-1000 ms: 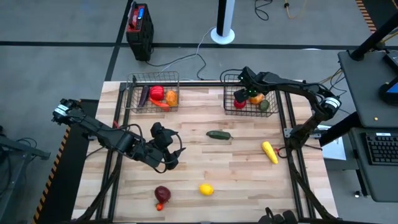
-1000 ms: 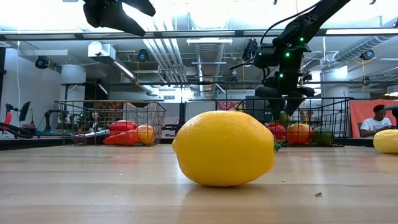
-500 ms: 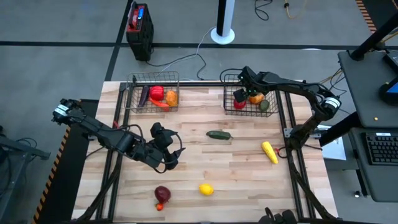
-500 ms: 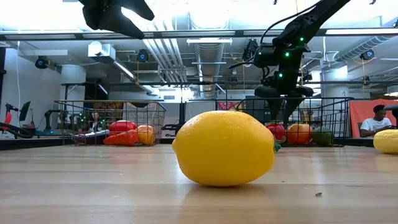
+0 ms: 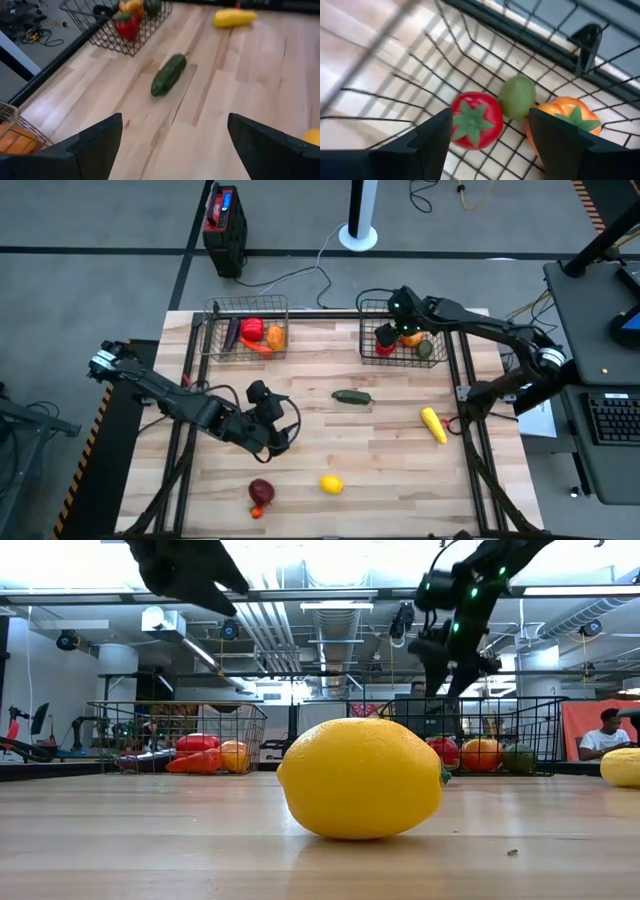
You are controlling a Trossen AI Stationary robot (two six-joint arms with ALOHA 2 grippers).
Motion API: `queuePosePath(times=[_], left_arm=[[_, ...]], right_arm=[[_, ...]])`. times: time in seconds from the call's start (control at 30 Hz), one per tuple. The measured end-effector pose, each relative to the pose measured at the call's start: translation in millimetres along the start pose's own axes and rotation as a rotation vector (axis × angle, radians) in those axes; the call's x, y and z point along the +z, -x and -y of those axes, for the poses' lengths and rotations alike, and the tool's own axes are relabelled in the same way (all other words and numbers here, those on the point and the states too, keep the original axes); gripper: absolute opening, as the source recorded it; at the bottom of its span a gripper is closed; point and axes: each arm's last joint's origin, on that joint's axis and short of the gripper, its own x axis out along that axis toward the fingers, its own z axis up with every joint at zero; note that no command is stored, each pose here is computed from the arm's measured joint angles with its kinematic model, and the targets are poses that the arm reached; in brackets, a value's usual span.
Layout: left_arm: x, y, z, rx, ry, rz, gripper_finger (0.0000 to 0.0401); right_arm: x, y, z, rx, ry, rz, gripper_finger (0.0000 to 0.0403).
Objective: Sort produce into baskets
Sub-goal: Put the chili pepper into the brown wire basket
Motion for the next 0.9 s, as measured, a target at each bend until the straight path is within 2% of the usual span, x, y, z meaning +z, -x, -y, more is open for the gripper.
queuePosePath(times=[0.2,0.4,0.5,0.73,0.9], left_arm=[[-7.7,-18.8,15.3,0.008,-0.065,-0.015,0.0341],[-0.2,-36.1,35.0,-0.027,-0.185,0.072,0.0341],[3.6,-44.2,39.6,-0.031,-0.228,0.119,0.0341],[6.4,-71.4,39.9,-0.092,-0.284,0.132,0.0341],[3.2,-101.2,34.3,-0.164,-0.344,0.099,0.0341]], right_arm=[[-10.2,39.0,-22.2,0.099,0.067,0.102,0.0244],[-37.4,65.1,-61.9,0.24,0.206,0.167,0.0247],[-53.1,74.8,-84.3,0.307,0.265,0.247,0.0244],[-95.7,92.5,-123.9,0.428,0.369,0.392,0.0246],[-121.6,102.2,-140.0,0.474,0.424,0.419,0.0255]])
